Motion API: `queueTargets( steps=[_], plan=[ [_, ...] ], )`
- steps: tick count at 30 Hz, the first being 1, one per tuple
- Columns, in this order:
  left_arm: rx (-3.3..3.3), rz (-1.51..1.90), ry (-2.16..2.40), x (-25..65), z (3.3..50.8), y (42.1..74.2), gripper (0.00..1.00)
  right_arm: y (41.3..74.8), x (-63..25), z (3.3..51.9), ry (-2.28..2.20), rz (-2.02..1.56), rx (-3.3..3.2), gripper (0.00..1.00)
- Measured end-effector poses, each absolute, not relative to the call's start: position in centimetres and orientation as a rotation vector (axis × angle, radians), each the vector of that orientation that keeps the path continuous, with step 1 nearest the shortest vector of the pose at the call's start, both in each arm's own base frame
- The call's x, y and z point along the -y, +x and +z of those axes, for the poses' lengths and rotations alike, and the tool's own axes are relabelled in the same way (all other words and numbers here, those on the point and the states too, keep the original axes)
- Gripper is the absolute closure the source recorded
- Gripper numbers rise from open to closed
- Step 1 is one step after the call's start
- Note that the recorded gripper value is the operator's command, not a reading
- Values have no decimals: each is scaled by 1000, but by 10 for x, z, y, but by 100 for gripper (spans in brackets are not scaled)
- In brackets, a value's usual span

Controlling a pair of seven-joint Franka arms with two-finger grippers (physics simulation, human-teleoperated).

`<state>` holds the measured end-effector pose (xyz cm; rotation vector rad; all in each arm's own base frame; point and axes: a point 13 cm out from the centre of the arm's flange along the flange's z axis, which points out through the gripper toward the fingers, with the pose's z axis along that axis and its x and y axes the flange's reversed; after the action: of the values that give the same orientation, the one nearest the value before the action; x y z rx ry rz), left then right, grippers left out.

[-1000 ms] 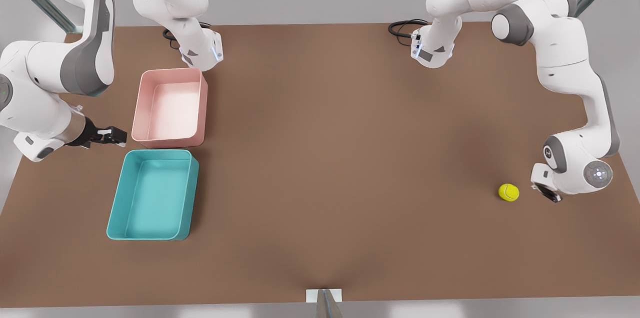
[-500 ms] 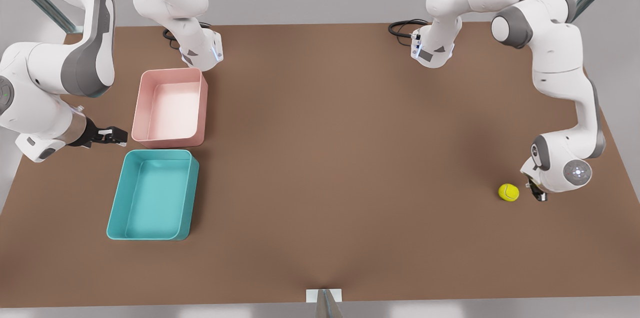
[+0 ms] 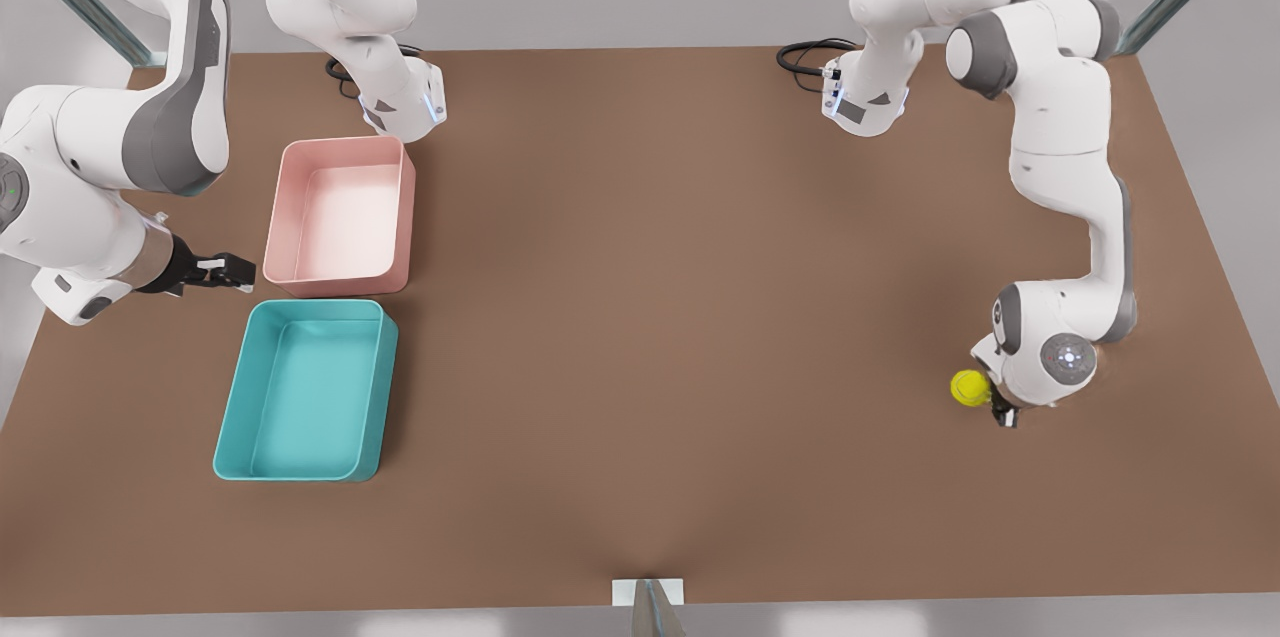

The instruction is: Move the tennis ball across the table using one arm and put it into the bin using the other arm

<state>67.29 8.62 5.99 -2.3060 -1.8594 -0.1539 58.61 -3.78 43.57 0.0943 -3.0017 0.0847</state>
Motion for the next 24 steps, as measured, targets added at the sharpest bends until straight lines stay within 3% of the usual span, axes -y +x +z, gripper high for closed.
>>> queueTargets(
  steps=[3,6,10,11,15,24],
  plan=[
    [1870,-153,-2354,32,112,669,79,586,38,436,95,85,3001,0],
    [2073,-98,-2215,37,143,666,79,587,36,433,100,84,2998,0],
    [2446,-185,-2033,65,354,708,79,590,26,424,124,85,2979,0],
    [2505,-156,-1980,83,390,699,0,590,25,420,127,84,2972,0],
    [2731,-39,-1557,78,462,629,0,596,5,400,168,77,2945,0],
    [2856,80,-737,42,438,582,0,624,-126,301,332,70,2927,0]
  ],
)
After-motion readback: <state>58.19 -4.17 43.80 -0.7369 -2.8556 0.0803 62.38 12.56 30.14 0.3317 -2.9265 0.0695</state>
